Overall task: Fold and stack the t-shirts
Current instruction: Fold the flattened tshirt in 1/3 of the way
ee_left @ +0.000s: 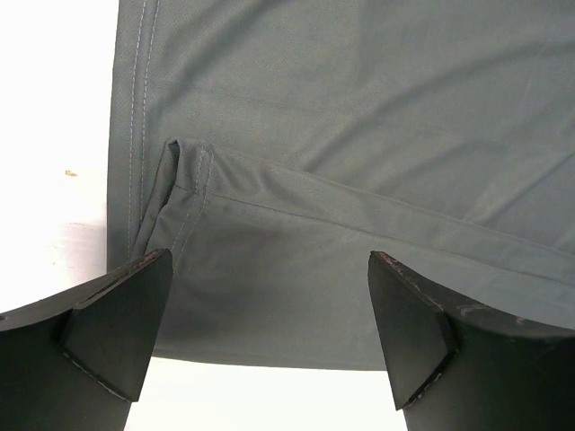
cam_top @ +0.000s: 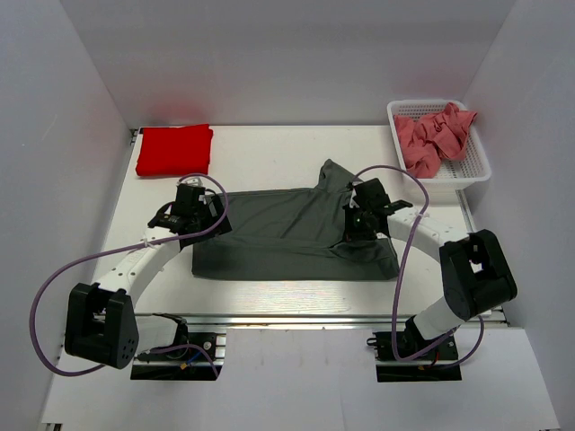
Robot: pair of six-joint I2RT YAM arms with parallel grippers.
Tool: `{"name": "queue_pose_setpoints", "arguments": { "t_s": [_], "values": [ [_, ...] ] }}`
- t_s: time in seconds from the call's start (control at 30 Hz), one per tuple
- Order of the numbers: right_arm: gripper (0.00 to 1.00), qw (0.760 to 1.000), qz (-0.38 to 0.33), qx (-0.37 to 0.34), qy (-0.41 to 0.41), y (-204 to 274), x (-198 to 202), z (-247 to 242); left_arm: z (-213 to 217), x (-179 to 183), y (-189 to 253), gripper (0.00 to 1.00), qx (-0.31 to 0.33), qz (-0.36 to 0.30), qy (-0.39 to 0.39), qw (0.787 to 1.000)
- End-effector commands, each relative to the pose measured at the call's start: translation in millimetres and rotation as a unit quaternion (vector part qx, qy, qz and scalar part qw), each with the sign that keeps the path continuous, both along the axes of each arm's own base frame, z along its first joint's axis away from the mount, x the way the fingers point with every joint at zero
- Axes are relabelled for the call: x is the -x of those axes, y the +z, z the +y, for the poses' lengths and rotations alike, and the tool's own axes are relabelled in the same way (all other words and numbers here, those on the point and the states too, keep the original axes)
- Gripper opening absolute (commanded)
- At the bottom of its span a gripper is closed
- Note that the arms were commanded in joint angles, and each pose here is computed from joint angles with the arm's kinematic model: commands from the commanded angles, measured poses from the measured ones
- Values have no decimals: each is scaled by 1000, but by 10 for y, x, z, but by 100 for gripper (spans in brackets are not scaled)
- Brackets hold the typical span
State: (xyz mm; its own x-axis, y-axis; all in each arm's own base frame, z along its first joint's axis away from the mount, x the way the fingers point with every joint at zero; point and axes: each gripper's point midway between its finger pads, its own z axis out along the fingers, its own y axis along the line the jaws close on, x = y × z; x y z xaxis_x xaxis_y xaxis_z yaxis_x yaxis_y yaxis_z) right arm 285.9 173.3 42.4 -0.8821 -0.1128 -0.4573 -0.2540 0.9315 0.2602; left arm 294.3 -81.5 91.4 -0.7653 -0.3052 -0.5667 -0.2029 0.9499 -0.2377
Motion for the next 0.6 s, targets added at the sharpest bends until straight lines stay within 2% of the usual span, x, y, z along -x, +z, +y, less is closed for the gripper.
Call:
{"name": "queue_pose_setpoints", "arguments": {
  "t_s": [0.0,0.33,0.4,0.43,0.53,0.57],
  "values": [
    [0,999,-43,-19,22,242,-197,142,-10,-40,40,100,5,-11,-3,1000],
    [0,994,-66,45,74,275,-558,192,-10,-40,40,100,5,-11,-3,1000],
    [5,994,-66,47,76,295,-619,229,-10,-40,40,100,5,-11,-3,1000],
    [25,994,-52,53,77,207,-613,221,-10,-42,60,100,5,-11,-3,1000],
    [45,994,-51,53,80,230,-665,275,-5,-21,22,100,2,-2,-3,1000],
    [57,994,-52,50,78,244,-684,295,-11,-44,56,100,4,-6,-3,1000]
  ]
}}
